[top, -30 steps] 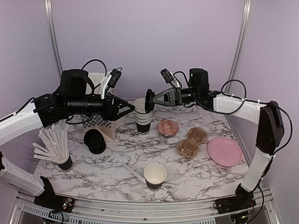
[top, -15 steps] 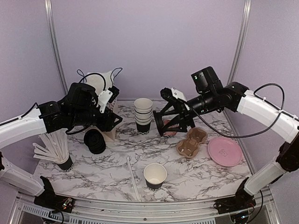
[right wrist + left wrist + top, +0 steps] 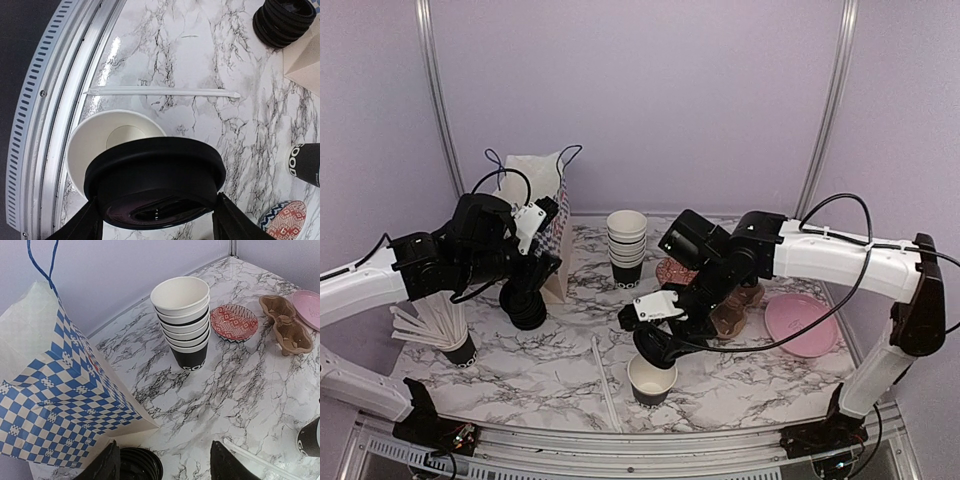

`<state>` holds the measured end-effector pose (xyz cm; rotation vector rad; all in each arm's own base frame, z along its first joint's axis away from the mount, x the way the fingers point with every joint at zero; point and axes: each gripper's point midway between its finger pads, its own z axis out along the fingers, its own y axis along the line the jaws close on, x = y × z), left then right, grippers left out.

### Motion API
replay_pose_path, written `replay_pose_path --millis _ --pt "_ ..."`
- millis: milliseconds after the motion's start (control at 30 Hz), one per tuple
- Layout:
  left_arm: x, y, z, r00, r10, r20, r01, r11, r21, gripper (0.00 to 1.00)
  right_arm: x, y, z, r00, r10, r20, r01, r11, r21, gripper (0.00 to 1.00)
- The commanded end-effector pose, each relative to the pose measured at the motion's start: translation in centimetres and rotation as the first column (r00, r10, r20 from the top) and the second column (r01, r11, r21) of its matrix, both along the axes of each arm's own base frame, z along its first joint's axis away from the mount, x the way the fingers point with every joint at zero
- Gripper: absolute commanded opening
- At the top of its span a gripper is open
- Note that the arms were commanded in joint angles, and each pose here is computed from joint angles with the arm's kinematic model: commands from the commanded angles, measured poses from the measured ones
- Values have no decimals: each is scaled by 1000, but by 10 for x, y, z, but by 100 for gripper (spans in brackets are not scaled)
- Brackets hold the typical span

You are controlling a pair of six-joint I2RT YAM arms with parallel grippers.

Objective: Pack the takeout coffee

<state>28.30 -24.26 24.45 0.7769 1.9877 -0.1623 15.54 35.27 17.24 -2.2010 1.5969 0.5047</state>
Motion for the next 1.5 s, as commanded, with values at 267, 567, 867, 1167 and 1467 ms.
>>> replay_pose_path --millis 267,567,867,1167,1467 --pt "-2 7 12 999 2 46 -1 1000 -6 62 0 1 10 995 25 94 -16 995 -96 63" --pt "0 8 9 999 9 44 -9 1000 7 62 -5 1 20 994 33 102 -24 996 -89 63" --pt "3 11 6 999 25 44 -26 999 24 63 -13 3 12 990 62 130 -45 990 -133 63" --pt "3 12 6 999 27 45 -28 999 26 63 -18 5 4 991 75 114 -56 986 -156 63" --pt "4 12 2 999 25 35 -26 999 34 63 -25 6 1 991 90 98 -73 983 -166 64"
